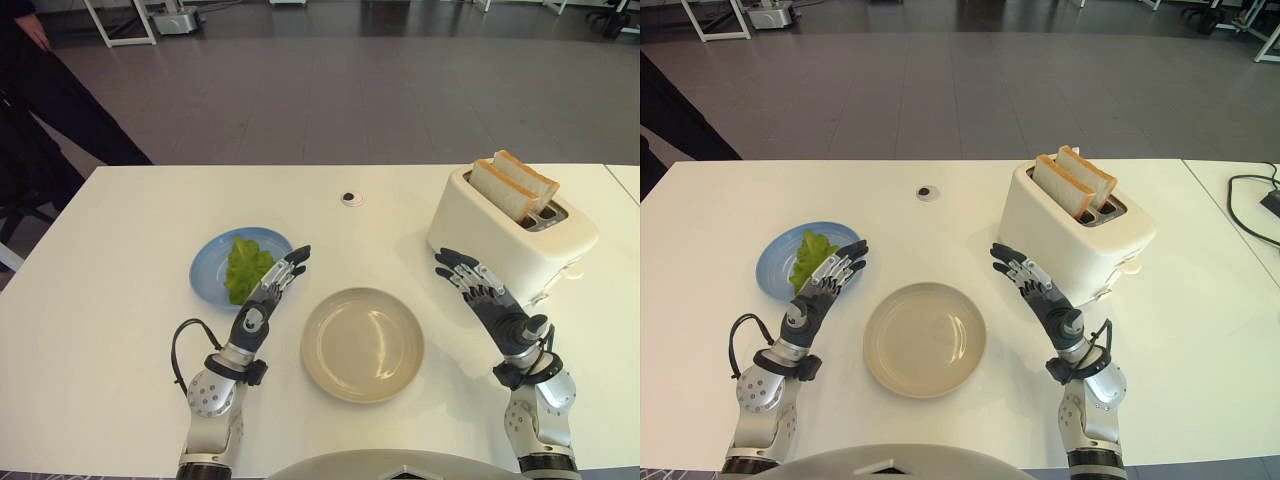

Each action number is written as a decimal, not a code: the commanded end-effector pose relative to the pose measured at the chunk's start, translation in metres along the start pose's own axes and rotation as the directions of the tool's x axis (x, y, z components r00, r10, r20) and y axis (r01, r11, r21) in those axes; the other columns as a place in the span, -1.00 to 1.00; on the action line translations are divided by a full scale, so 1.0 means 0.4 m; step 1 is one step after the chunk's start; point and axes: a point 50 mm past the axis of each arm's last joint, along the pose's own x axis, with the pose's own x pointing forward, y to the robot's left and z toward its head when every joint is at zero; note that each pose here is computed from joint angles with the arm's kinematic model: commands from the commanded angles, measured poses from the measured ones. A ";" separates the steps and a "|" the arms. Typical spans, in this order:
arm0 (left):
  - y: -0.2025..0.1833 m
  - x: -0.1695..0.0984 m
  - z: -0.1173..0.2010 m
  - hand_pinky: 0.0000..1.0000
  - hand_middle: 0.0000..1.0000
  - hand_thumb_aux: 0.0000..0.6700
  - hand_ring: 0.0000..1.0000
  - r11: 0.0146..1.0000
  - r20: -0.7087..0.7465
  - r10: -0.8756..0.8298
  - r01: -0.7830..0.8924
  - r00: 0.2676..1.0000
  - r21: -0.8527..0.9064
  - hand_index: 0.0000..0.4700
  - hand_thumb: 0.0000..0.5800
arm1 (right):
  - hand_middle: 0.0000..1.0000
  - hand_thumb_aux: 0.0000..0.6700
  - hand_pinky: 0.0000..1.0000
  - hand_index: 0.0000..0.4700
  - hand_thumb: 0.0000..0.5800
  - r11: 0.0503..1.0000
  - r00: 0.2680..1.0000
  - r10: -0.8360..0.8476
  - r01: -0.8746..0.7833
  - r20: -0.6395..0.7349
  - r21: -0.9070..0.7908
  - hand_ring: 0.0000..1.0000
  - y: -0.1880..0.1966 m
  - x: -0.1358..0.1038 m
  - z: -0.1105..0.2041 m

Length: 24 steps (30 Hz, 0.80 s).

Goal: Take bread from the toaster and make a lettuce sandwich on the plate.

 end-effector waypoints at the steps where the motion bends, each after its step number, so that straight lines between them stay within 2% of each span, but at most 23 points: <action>1: -0.004 0.001 0.000 -1.00 -1.00 -1.00 -1.00 1.000 -0.002 -0.013 0.013 1.000 0.004 -1.00 -1.00 | -1.00 -1.00 -1.00 -1.00 -1.00 1.000 1.000 0.020 -0.020 -0.008 -0.009 -1.00 0.001 0.008 0.000; 8: -0.004 0.001 0.002 -1.00 -1.00 -1.00 -1.00 1.000 -0.001 -0.011 0.011 1.000 0.003 -1.00 -1.00 | -1.00 -1.00 -1.00 -1.00 -1.00 1.000 1.000 0.014 -0.013 0.007 -0.021 -1.00 -0.004 0.015 0.012; 9: -0.005 0.002 0.002 -1.00 -1.00 -1.00 -1.00 1.000 -0.001 -0.011 0.011 1.000 0.003 -1.00 -1.00 | -1.00 -1.00 -1.00 -1.00 -1.00 0.998 0.999 0.005 -0.002 0.043 -0.061 -1.00 -0.016 0.027 0.042; 11: -0.007 0.001 0.001 -1.00 -1.00 -1.00 -1.00 1.000 -0.004 -0.009 0.009 1.000 0.002 -1.00 -1.00 | -1.00 -1.00 -1.00 -1.00 -1.00 0.964 0.993 0.020 0.011 0.112 -0.266 -1.00 -0.072 0.069 0.148; 12: -0.009 0.001 0.001 -1.00 -1.00 -1.00 -1.00 1.000 -0.005 -0.010 0.010 1.000 0.001 -1.00 -1.00 | -1.00 -1.00 -1.00 -1.00 -1.00 0.907 0.994 0.025 0.023 0.108 -0.420 -1.00 -0.117 0.090 0.210; 13: -0.012 0.001 0.000 -1.00 -1.00 -1.00 -1.00 1.000 -0.006 -0.013 0.013 1.000 -0.002 -1.00 -1.00 | -1.00 -1.00 -1.00 -1.00 -1.00 0.803 0.997 -0.003 0.045 0.072 -0.594 -1.00 -0.188 0.117 0.273; 15: -0.019 0.001 0.001 -1.00 -1.00 -1.00 -1.00 1.000 -0.006 -0.015 0.015 1.000 -0.005 -1.00 -1.00 | -1.00 -1.00 -1.00 -1.00 -1.00 0.602 0.992 -0.126 0.059 -0.022 -0.796 -1.00 -0.310 0.157 0.340; 18: -0.029 0.002 0.006 -1.00 -1.00 -1.00 -1.00 1.000 0.000 -0.011 0.011 1.000 -0.005 -1.00 -1.00 | -1.00 -1.00 -1.00 -1.00 -1.00 0.458 0.924 -0.310 -0.060 -0.223 -0.887 -1.00 -0.428 0.185 0.292; 20: -0.032 0.003 0.007 -1.00 -1.00 -1.00 -1.00 1.000 0.001 -0.011 0.011 1.000 -0.006 -1.00 -1.00 | -1.00 -1.00 -1.00 -1.00 -1.00 0.405 0.867 -0.387 -0.146 -0.313 -0.903 -1.00 -0.472 0.183 0.236; 23: -0.037 0.004 0.009 -1.00 -1.00 -1.00 -1.00 1.000 0.004 -0.011 0.012 1.000 -0.010 -1.00 -1.00 | -1.00 -1.00 -1.00 -1.00 -1.00 0.424 0.801 -0.469 -0.167 -0.373 -0.890 -1.00 -0.514 0.166 0.164; 24: -0.038 0.002 0.011 -1.00 -1.00 -1.00 -1.00 1.000 0.004 -0.009 0.009 1.000 -0.010 -1.00 -1.00 | -1.00 -0.22 -1.00 -0.22 0.26 0.432 0.796 -0.469 -0.171 -0.383 -0.885 -1.00 -0.516 0.164 0.148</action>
